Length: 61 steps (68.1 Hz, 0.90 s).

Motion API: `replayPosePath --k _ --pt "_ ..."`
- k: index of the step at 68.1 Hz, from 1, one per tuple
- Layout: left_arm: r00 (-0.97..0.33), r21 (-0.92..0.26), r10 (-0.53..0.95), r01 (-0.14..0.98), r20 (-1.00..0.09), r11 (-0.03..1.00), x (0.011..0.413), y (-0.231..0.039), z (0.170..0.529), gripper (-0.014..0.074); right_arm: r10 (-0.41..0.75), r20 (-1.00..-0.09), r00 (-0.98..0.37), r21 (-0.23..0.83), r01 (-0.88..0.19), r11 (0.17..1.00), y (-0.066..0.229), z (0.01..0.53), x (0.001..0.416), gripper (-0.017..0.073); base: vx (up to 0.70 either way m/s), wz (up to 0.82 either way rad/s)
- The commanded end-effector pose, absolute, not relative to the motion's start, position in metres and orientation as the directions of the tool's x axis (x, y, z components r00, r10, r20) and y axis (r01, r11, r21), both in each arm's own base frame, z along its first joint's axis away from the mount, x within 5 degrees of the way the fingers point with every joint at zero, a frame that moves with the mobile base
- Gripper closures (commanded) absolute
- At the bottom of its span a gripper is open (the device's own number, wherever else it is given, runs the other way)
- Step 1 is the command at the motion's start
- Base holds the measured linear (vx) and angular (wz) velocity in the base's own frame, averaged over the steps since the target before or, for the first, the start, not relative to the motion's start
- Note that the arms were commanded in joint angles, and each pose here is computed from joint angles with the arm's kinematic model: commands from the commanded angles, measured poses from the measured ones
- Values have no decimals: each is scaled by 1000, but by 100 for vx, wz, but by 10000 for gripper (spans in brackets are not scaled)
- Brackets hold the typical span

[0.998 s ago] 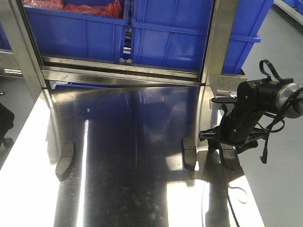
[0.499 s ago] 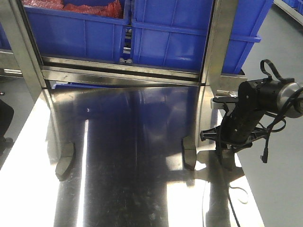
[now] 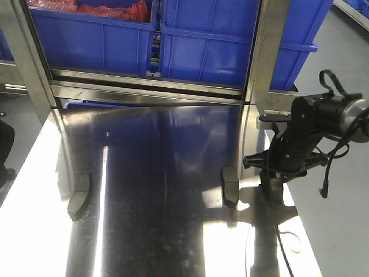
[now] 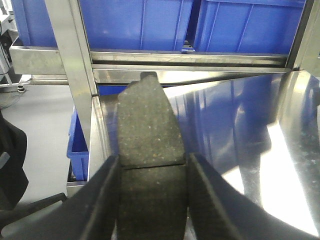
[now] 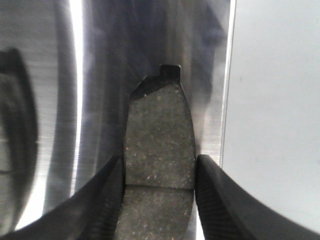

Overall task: Move and align brake pads A on conveyor
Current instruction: 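Lift the grasped brake pad off the table with the right gripper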

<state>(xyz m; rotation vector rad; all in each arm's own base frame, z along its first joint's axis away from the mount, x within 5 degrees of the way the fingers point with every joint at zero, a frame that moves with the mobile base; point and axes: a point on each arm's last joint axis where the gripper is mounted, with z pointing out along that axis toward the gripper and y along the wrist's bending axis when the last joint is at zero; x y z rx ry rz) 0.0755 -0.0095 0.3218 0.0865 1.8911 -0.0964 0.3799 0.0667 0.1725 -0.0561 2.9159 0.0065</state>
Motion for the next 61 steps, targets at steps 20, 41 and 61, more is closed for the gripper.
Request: replayPosePath --k 20,41,61 --pt "-202 -32 -9 110 -979 993 77 -10 340 522 -35 -542 -840 40 -67 997 61 244 346 541 0 0" --pt "-202 -32 -9 110 -979 993 77 -10 340 522 -44 -687 -725 44 -103 994 50 268 283 540 0 0" --pt "-202 -32 -9 110 -979 993 77 -10 340 522 -55 -799 -599 34 -137 990 37 283 210 537 0 0"
